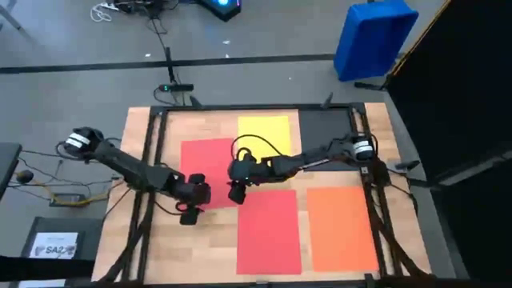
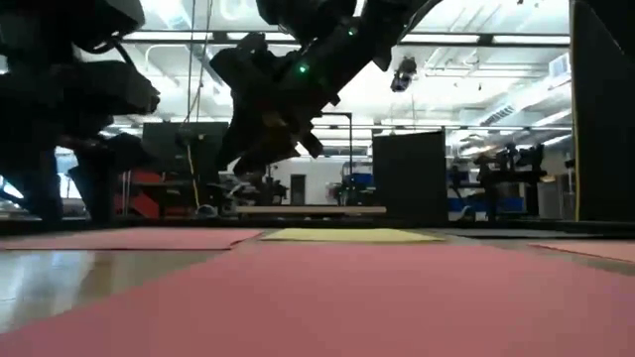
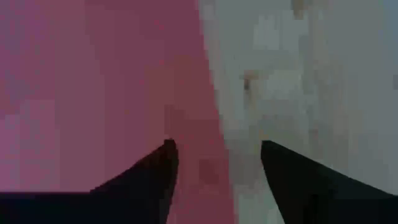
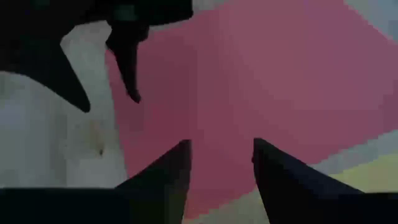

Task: Organize paper
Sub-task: Stack the red paper on top of the red paper

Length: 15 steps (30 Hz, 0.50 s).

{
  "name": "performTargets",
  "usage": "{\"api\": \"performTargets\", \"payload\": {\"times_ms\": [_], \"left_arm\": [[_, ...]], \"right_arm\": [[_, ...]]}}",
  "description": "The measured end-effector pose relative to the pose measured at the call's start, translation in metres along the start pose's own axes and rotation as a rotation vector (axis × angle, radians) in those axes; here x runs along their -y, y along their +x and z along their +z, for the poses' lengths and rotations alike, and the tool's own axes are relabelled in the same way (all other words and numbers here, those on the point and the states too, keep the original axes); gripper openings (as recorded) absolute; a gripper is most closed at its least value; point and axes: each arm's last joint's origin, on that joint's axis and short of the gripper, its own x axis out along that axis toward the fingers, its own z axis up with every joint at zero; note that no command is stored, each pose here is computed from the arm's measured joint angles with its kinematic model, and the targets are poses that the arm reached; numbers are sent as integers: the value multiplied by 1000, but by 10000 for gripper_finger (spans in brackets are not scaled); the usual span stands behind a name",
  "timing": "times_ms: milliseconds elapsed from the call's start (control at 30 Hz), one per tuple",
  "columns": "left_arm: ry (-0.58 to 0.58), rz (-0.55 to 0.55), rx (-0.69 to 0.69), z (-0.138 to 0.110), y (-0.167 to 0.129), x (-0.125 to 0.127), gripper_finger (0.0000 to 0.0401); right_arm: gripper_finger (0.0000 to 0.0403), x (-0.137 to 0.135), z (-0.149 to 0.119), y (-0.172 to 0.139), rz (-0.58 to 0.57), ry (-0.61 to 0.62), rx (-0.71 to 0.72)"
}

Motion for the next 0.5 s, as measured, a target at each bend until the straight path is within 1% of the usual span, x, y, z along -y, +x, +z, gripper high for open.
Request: {"api": "performTargets", "payload": {"times_ms": [100, 333, 500], "left_arm": [[0, 33, 8, 1, 4, 0, 214], [-27, 54, -47, 1, 21, 1, 214], [-44, 51, -74, 0, 26, 2, 214]], "right_arm": [[143, 0, 0, 0, 0, 19, 5], [143, 0, 0, 0, 4, 27, 2], [143, -2, -1, 0, 9, 25, 0]]}}
